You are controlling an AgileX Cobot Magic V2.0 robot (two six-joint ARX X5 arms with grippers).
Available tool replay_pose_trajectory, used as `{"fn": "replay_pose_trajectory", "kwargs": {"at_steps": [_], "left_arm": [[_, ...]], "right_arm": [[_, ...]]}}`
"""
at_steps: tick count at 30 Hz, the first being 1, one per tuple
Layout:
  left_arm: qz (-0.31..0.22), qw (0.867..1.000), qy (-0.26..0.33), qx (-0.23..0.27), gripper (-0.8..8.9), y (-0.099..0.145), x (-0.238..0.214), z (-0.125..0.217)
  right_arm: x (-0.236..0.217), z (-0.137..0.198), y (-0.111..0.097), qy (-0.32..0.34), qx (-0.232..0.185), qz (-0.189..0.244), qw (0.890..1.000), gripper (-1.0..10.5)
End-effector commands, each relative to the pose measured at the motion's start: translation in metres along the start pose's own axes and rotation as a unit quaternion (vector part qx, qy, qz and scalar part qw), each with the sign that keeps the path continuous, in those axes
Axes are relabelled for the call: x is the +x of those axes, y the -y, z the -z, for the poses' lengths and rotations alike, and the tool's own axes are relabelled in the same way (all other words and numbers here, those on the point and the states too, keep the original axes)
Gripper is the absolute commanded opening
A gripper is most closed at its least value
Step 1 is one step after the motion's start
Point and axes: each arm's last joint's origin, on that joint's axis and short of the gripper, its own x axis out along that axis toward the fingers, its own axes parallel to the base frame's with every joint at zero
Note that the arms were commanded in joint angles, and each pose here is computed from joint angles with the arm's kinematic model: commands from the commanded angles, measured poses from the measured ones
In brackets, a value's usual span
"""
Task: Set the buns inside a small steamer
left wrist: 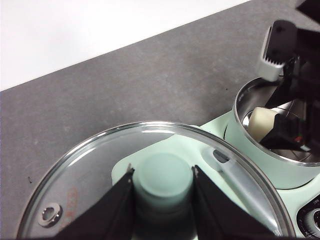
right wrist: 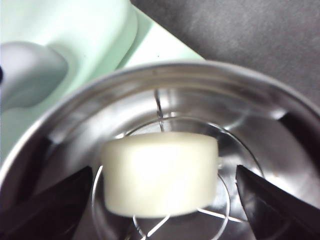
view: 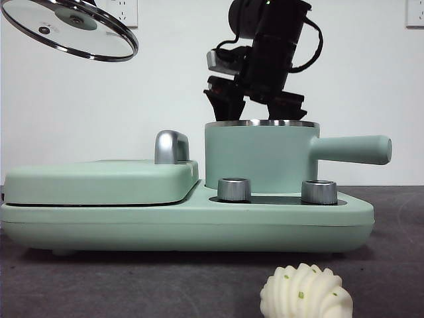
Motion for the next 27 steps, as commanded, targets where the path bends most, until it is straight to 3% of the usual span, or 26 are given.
{"fn": "replay_pose_trajectory", "kwargs": {"at_steps": [1,5,10,16,27], "left_arm": [[-0.003,1.000,0.017,0.008,0.16,0.000,-0.001,-0.006],[-0.002,1.000,0.015,0.008,0.15,-0.001,0.000,-0.006],[-0.002,1.000,0.012,0.007,0.16,-0.001,0.000,-0.006],[0.000,1.000,0.002,0.006,0.16,0.000,0.000,-0.004],[0.000,1.000,0.002,0.006,0.16,0.000,0.000,-0.004]], "right_arm": [[-0.026,-0.008,-0.005,0.022,-0.009,-0.002,1.000,4.6],[-0.089,0.009,-0.017,0.031,-0.010,-0.017,0.999,4.0],[-0.120,0.057,-0.040,0.053,-0.039,-0.070,0.995,4.0],[-0.104,0.127,-0.067,0.079,-0.121,-0.092,0.985,4.0],[-0.045,0.195,-0.084,0.015,-0.173,-0.116,0.978,4.0]]}}
